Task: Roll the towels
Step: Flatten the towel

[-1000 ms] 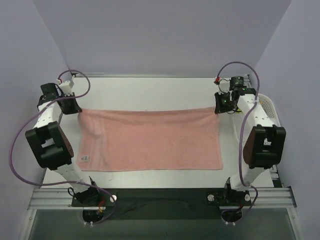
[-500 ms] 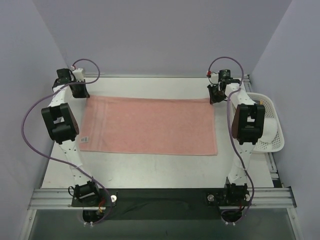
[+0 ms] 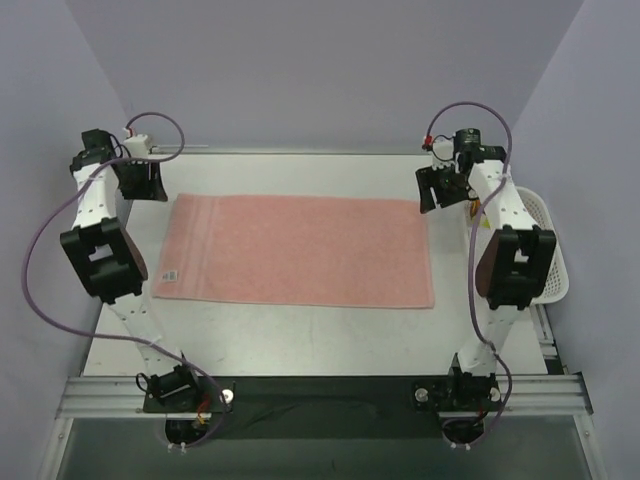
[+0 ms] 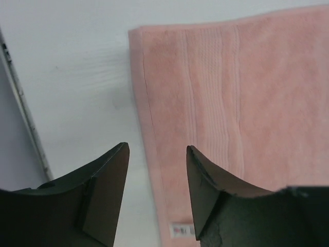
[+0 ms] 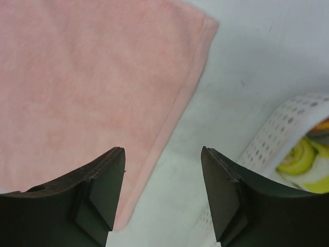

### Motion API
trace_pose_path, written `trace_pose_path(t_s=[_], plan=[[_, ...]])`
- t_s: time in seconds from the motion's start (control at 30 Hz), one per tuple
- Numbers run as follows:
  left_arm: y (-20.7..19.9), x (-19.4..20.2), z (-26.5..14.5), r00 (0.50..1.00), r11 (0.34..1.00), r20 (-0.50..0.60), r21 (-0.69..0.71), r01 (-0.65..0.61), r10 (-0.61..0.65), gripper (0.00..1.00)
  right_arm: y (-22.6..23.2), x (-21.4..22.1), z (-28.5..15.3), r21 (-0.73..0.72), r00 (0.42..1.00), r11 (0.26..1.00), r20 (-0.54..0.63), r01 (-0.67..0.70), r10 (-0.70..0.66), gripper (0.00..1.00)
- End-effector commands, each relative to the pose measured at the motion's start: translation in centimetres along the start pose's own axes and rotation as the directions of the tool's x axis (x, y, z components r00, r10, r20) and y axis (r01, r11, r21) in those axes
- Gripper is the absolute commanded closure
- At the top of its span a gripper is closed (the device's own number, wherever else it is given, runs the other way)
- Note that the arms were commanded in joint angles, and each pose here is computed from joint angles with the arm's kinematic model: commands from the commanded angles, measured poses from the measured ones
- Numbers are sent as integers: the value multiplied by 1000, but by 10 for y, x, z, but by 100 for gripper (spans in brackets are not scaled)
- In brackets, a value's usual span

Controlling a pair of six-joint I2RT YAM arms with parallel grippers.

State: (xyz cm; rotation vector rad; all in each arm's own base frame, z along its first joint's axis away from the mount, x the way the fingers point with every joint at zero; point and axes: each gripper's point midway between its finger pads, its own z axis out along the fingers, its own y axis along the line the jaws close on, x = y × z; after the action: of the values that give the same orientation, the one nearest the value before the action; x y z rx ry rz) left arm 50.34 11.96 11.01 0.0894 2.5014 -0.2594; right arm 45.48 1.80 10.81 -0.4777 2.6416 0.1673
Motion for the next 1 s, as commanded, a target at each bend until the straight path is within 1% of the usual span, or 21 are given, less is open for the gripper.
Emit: trace_pose_path(t_s=[0.0,0.03,0.07,0.1,0.13,0.17,0.2,0.23,0.27,0.3,0.33,0.37,0.43,0.5,0.67,0.8,0.9,0.97], plan=[[-41,0,-87,983,980,42,80,-180,177,43,50,56,-69,-152,993,988,-114,21,-39,43],[-48,20,-92,984,978,-11,111,-177,179,47,56,70,-77,-166,989,986,-139,26,-49,48],[-54,50,-87,979,972,-75,155,-177,190,51,69,84,-78,-193,981,980,-177,43,-78,58],[-59,60,-98,976,969,-82,161,-187,202,58,77,102,-83,-222,971,975,-226,26,-78,62],[-62,79,-99,974,969,-120,177,-172,194,61,87,128,-85,-251,954,968,-287,10,-85,66],[-68,105,-102,967,967,-163,195,-164,197,63,93,140,-86,-265,945,964,-313,11,-97,71],[-71,122,-102,963,967,-191,207,-151,192,66,99,153,-91,-273,938,962,-330,9,-103,71],[-71,135,-103,960,968,-212,207,-140,184,68,104,172,-88,-285,921,959,-375,-6,-106,72],[-72,146,-106,957,970,-224,201,-139,184,69,107,182,-88,-285,910,959,-398,-3,-115,72],[-75,171,-101,948,972,-274,211,-107,164,71,109,186,-86,-280,909,960,-401,-7,-110,72],[-75,179,-100,946,973,-284,207,-99,157,73,112,199,-83,-277,897,960,-431,-30,-96,72],[-75,196,-98,942,978,-307,195,-78,137,74,112,198,-77,-267,903,963,-420,-32,-87,72],[-71,206,-96,937,983,-324,167,-81,132,75,114,206,-70,-255,899,966,-433,-43,-74,72],[-62,216,-90,931,989,-345,125,-83,121,75,113,205,-59,-229,903,973,-425,-44,-59,72],[-43,220,-76,933,997,-351,44,-66,78,76,114,211,-42,-194,892,980,-449,-48,-45,74],[-34,217,-70,939,998,-340,25,-51,56,76,115,216,-33,-165,876,985,-480,-39,-46,75],[-21,226,-65,930,999,-366,-6,-40,35,76,112,222,-25,-134,862,990,-505,-36,-37,75],[-10,233,-63,925,999,-380,-35,-20,5,76,106,227,-21,-102,847,995,-529,1,-55,75]])
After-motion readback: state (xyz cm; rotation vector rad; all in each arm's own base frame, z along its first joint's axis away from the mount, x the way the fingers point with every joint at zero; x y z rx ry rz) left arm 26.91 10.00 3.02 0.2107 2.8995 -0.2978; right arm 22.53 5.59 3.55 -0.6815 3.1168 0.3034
